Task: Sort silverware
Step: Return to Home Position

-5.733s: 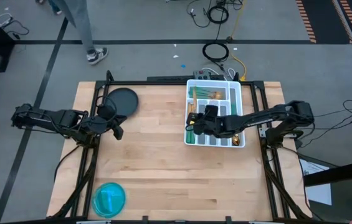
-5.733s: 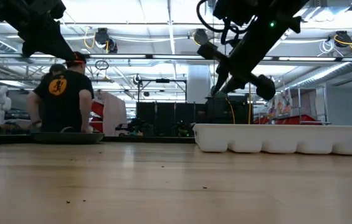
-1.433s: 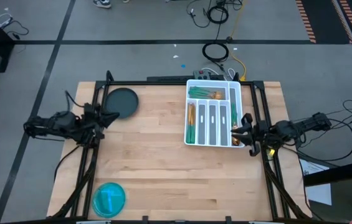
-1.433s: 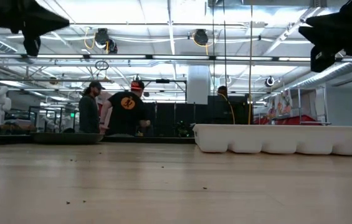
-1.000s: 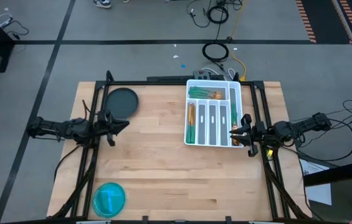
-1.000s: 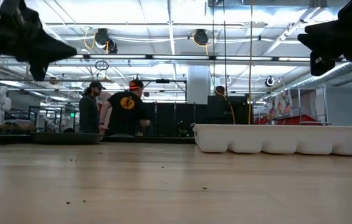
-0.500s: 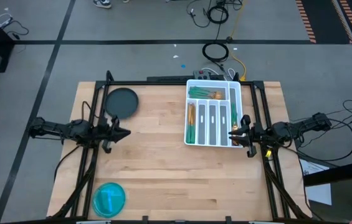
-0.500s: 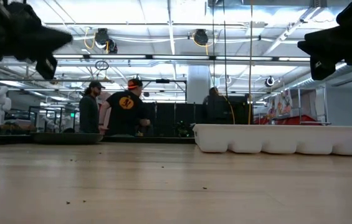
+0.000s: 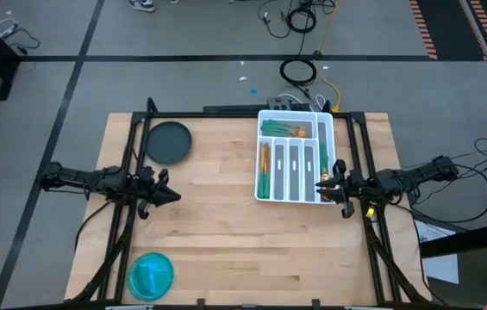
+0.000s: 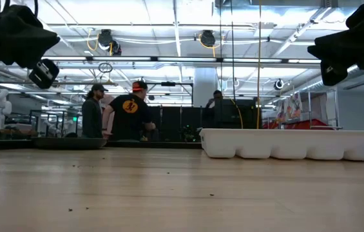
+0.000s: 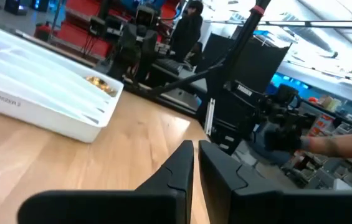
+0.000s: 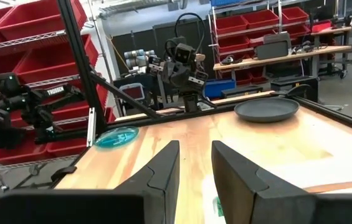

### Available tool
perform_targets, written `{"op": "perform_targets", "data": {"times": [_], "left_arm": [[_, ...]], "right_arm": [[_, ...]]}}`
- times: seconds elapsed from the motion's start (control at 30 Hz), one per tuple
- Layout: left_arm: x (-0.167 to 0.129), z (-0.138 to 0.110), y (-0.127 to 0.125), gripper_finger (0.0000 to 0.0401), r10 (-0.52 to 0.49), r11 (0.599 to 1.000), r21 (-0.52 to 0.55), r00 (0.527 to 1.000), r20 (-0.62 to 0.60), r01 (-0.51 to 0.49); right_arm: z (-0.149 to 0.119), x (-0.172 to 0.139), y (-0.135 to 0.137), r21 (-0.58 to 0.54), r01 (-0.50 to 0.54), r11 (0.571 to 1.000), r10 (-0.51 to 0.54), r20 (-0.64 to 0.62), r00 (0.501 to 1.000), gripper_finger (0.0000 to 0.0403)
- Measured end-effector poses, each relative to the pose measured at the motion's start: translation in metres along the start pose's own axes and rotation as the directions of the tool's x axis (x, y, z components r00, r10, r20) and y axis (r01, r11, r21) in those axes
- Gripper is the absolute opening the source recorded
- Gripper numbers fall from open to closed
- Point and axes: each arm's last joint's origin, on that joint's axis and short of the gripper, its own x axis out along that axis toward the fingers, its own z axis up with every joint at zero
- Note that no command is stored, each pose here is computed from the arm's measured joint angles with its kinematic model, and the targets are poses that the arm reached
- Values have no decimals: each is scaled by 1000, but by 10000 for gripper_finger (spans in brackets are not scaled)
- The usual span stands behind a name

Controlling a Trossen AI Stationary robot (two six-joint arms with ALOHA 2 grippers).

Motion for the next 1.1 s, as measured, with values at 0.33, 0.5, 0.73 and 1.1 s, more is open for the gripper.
{"op": "perform_targets", "data": {"times": [0.33, 0.5, 0.73, 1.1], "left_arm": [[0, -1, 0, 32, 3, 1000, -7, 1000, -6, -3], [0, -1, 0, 32, 3, 1000, -7, 1000, -7, -3], [0, -1, 0, 32, 4, 1000, -6, 1000, -6, -4], [0, -1, 0, 32, 4, 1000, -6, 1000, -6, -4]], "right_arm": [[0, 0, 0, 0, -3, 1000, 3, 1, 1000, 86], [0, 0, 0, 0, -3, 1000, 3, 1, 1000, 86], [0, 0, 0, 1, -3, 1000, 3, 1, 1000, 86], [0, 0, 0, 0, -3, 1000, 3, 2, 1000, 86]]}}
